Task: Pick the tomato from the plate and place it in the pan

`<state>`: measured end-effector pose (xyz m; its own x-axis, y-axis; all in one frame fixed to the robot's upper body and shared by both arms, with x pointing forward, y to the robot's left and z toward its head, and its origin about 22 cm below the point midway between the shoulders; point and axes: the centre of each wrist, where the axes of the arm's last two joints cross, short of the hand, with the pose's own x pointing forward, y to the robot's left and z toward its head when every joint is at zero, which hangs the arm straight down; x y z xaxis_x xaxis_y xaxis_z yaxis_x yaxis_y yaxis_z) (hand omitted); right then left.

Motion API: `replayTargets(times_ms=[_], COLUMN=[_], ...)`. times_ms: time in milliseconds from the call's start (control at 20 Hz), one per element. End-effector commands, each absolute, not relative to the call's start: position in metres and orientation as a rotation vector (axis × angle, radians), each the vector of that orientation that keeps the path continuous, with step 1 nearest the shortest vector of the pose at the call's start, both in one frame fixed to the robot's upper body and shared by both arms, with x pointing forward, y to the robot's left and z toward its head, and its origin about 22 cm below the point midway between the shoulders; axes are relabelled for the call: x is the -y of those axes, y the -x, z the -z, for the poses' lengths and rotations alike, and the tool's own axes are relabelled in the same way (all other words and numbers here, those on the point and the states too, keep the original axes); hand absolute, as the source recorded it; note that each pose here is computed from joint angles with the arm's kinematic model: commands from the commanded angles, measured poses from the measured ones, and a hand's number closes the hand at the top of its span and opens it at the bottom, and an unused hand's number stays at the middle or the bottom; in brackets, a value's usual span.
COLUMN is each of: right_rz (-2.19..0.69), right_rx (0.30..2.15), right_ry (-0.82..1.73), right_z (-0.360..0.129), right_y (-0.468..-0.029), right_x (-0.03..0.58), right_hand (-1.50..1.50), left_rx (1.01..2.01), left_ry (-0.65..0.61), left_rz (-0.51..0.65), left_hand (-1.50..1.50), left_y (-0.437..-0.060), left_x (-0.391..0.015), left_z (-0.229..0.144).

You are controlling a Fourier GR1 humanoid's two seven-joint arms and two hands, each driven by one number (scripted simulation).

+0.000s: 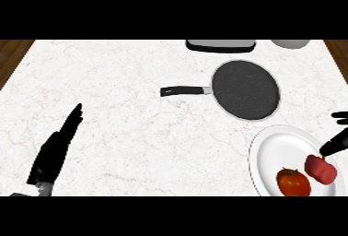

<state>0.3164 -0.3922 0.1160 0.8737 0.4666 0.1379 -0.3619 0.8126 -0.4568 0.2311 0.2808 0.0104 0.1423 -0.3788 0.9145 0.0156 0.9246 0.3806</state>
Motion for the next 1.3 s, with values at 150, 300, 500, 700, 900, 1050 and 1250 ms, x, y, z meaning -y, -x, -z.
replayTargets(times_ms=[150, 300, 500, 700, 900, 1050, 1250], right_rz=[-0.584, -0.578, -0.638, -0.720, -0.779, -0.797, -0.816], right_rx=[-0.022, -0.080, -0.135, -0.220, -0.297, -0.332, -0.359], right_ry=[0.345, 0.312, 0.265, 0.229, 0.185, 0.172, 0.142], right_z=[-0.091, -0.090, -0.078, -0.058, -0.046, -0.031, -0.028], right_y=[-0.343, -0.357, -0.362, -0.361, -0.362, -0.365, -0.367], right_x=[0.364, 0.357, 0.350, 0.341, 0.335, 0.309, 0.309], right_hand=[-1.50, -1.50, -1.50, -1.50, -1.50, -1.50, -1.50], left_rx=[1.415, 1.401, 1.391, 1.405, 1.397, 1.413, 1.401], left_ry=[-0.286, -0.305, -0.312, -0.315, -0.297, -0.301, -0.294], left_rz=[0.316, 0.313, 0.310, 0.291, 0.309, 0.315, 0.315], left_hand=[0.00, 0.00, 0.00, 0.00, 0.00, 0.00, 0.00], left_y=[-0.229, -0.234, -0.239, -0.235, -0.233, -0.244, -0.228], left_x=[-0.262, -0.276, -0.287, -0.265, -0.278, -0.278, -0.278], left_z=[-0.013, -0.018, -0.029, -0.014, -0.015, -0.029, -0.012])
